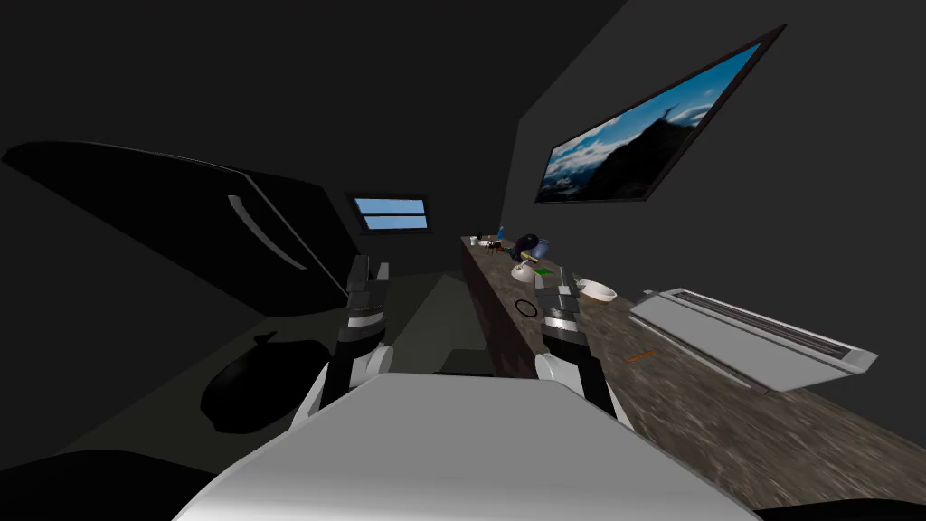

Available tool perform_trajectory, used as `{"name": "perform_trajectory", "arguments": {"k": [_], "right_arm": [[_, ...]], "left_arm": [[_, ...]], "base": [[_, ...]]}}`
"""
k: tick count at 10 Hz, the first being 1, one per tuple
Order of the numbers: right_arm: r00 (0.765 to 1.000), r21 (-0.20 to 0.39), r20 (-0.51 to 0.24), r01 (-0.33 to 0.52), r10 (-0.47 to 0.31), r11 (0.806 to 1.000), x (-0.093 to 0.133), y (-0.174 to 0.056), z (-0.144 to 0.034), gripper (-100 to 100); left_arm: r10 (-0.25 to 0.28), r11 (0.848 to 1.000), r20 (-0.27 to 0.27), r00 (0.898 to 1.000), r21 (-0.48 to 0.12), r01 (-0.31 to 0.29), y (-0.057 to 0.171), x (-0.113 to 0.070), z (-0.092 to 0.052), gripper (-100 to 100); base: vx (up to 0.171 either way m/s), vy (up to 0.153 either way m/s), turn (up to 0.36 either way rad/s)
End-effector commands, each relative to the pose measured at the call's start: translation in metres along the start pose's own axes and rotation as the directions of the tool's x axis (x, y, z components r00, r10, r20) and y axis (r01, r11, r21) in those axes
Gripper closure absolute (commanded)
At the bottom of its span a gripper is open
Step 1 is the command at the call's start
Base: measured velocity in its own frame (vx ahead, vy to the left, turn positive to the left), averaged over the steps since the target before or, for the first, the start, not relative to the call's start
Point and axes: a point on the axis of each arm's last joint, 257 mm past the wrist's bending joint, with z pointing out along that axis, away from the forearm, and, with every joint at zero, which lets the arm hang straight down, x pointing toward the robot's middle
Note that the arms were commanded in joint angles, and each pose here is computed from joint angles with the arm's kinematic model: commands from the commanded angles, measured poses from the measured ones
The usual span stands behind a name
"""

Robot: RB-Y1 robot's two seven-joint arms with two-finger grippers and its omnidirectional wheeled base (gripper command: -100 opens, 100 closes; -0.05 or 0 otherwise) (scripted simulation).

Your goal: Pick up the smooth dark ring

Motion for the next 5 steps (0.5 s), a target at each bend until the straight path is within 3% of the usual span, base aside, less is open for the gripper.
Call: {"name": "perform_trajectory", "arguments": {"k": [1,5], "right_arm": [[0.999,-0.009,-0.039,0.012,-0.012,1.000,0.009,0.000,0.002,-100],[0.983,-0.080,-0.179,0.034,-0.048,0.996,0.049,0.001,0.009,-100]], "left_arm": [[0.000,1.000,0.000,1.000,0.000,0.000,0.000,0.000,0.000,0],[0.000,1.000,0.000,1.000,0.000,0.000,0.000,0.000,0.000,0]], "base": [[0.006,0.016,0.045],[0.032,0.060,0.082]]}}
